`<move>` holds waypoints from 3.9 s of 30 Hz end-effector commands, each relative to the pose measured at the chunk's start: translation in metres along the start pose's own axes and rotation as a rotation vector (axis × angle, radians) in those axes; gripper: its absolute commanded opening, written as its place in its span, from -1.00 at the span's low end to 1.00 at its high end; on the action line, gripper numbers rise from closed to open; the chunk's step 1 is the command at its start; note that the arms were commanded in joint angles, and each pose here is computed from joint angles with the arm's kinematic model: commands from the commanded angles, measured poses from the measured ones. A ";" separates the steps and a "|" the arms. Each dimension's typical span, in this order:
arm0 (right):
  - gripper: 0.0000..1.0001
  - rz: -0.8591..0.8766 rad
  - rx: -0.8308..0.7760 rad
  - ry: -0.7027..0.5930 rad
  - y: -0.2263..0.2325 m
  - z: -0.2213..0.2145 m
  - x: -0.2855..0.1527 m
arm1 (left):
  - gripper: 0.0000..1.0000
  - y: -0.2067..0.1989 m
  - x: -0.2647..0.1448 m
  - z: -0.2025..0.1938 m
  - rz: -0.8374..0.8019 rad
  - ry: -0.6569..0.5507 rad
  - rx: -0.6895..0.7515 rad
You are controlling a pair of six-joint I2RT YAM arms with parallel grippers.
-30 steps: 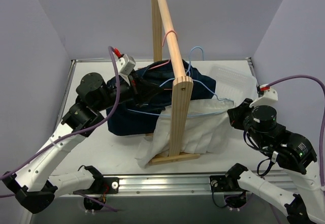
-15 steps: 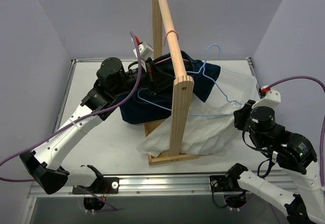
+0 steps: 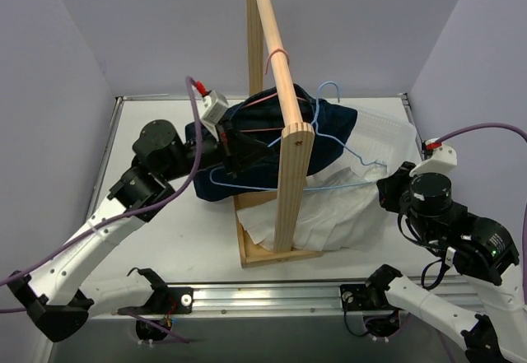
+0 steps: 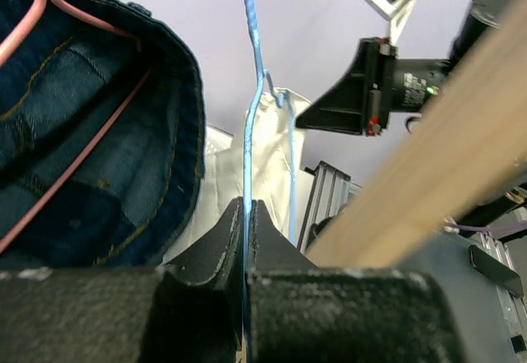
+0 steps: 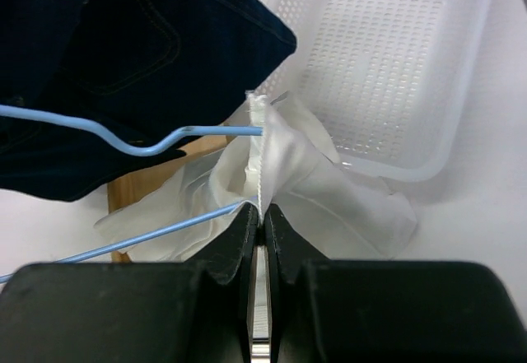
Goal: Remove the skirt from the hanger
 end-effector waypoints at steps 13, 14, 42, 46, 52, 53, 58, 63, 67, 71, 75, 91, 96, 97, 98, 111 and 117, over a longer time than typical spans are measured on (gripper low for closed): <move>-1.00 0.144 0.103 0.003 0.017 0.006 -0.018 | -0.95 0.009 -0.099 -0.017 0.333 0.062 0.221; -1.00 0.146 0.104 -0.001 0.017 0.008 -0.019 | -0.95 0.012 -0.103 -0.024 0.351 0.071 0.224; -1.00 0.117 0.096 -0.042 0.036 0.025 -0.008 | -0.95 -0.016 -0.115 0.068 0.306 -0.208 0.342; -1.00 0.085 0.055 -0.041 0.044 0.032 -0.001 | -0.95 -0.022 -0.105 0.076 0.243 -0.252 0.343; -1.00 0.086 0.052 -0.058 0.050 0.038 0.001 | -0.95 -0.022 -0.092 0.076 0.207 -0.250 0.337; -1.00 0.082 0.050 -0.057 0.050 0.038 0.002 | -0.95 -0.022 -0.092 0.076 0.205 -0.250 0.333; -1.00 0.073 0.043 -0.046 0.048 0.033 0.005 | -0.95 -0.022 -0.100 0.084 0.238 -0.287 0.340; -1.00 0.065 0.040 -0.039 0.045 0.029 0.006 | -0.95 -0.027 -0.111 0.095 0.253 -0.323 0.356; -1.00 0.068 0.043 -0.033 0.045 0.026 0.008 | -0.95 -0.028 -0.113 0.101 0.257 -0.341 0.357; -1.00 0.073 0.042 -0.025 0.046 0.025 0.008 | -0.95 -0.030 -0.110 0.104 0.244 -0.347 0.349; -1.00 0.068 0.044 -0.035 0.046 0.029 0.005 | -0.95 -0.031 -0.095 0.094 0.178 -0.302 0.329; -1.00 -0.110 -0.048 -0.207 0.053 0.099 -0.010 | -0.64 0.000 -0.070 0.021 0.226 -0.031 0.225; -1.00 -0.255 -0.092 -0.334 0.040 0.136 -0.029 | 0.02 0.013 -0.077 -0.002 0.306 0.012 0.213; -1.00 -0.231 -0.066 -0.365 0.043 0.146 -0.037 | 0.17 0.014 -0.077 -0.004 0.311 0.015 0.212; -1.00 -0.222 -0.061 -0.379 0.045 0.151 -0.039 | 0.23 0.015 -0.077 -0.005 0.314 0.018 0.214; -1.00 -0.139 -0.065 -0.610 0.083 0.215 -0.055 | 0.88 0.029 -0.071 -0.034 0.344 0.086 0.219; -1.00 -0.246 -0.162 -0.732 0.106 0.241 -0.038 | 0.88 0.036 -0.081 -0.044 0.406 0.088 0.212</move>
Point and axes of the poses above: each gripper's point midway between its finger pads, its own x axis out along the fingers, its own y axis along the line the jaws close on, z = x × y, the point moved 3 cm from there along -x, back along the fingers, and after that the axes turned 14 degrees about x, right-handed, at the moved point
